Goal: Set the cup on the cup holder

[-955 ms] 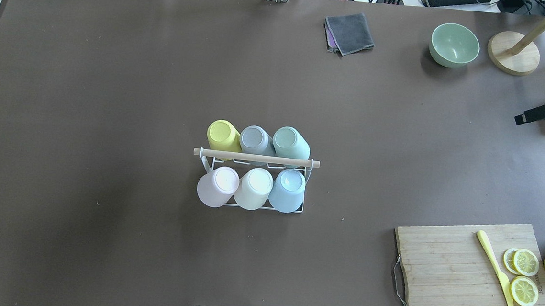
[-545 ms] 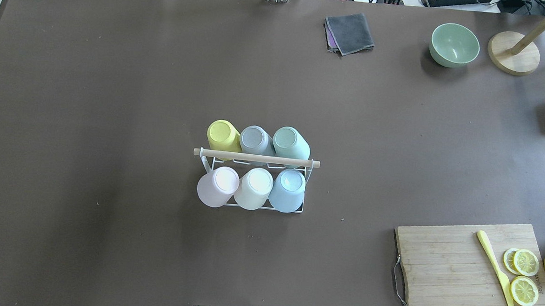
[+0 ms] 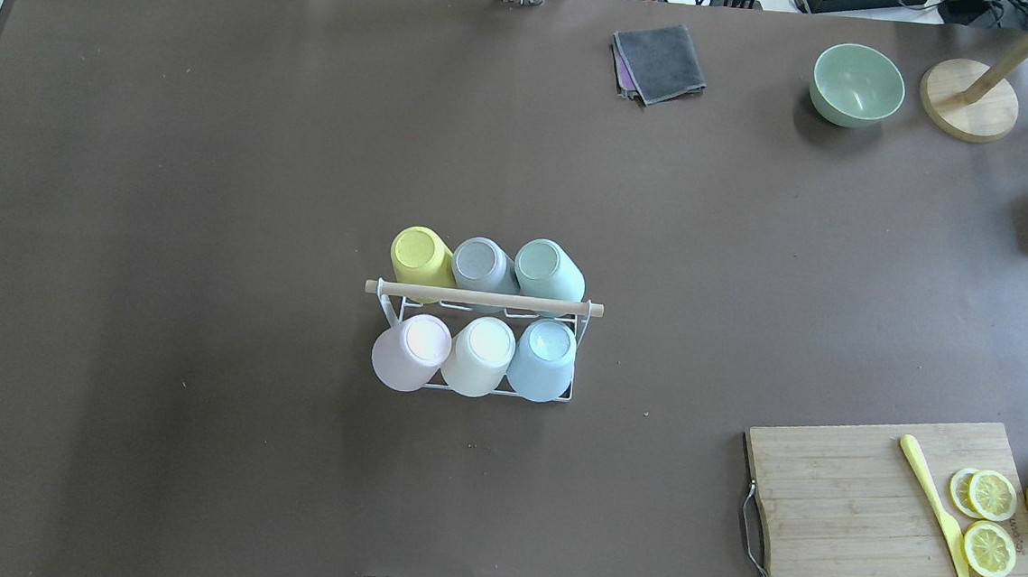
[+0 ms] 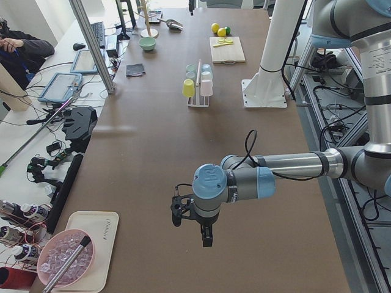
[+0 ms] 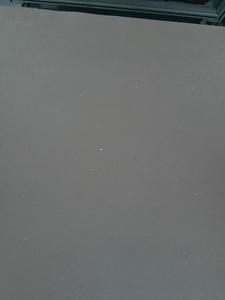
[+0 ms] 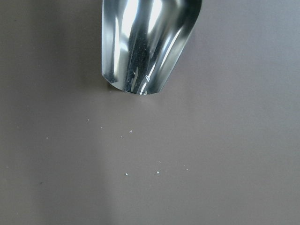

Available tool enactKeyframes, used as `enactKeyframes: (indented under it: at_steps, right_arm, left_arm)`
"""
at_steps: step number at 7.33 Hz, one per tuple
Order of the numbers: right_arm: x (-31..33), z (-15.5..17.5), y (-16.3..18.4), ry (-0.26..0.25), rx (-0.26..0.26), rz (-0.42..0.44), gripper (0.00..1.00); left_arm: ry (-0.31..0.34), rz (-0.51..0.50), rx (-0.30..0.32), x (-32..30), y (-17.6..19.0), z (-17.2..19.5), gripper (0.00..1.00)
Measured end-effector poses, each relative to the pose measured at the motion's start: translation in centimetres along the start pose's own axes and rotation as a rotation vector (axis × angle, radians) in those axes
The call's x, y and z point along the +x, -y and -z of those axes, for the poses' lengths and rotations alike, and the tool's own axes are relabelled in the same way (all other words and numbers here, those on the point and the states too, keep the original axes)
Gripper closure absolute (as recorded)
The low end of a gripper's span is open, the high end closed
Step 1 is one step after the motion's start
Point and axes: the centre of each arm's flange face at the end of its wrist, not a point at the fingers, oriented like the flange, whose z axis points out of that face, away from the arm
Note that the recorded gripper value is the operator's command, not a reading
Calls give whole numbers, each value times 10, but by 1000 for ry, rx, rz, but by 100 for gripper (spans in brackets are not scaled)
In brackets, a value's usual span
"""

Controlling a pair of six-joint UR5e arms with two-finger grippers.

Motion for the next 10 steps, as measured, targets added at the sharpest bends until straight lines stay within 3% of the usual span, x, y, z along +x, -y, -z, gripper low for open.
enactKeyframes:
  at_steps: [3,10]
  right_arm:
    - [-3,28,3,3,-5,-31,0]
    - [48,76,-32,43,96,-43,0]
  left_arm:
    - [-4,61,-33,-17,-5,-19,2]
    - [-4,46,-28,-16,-3,-18,2]
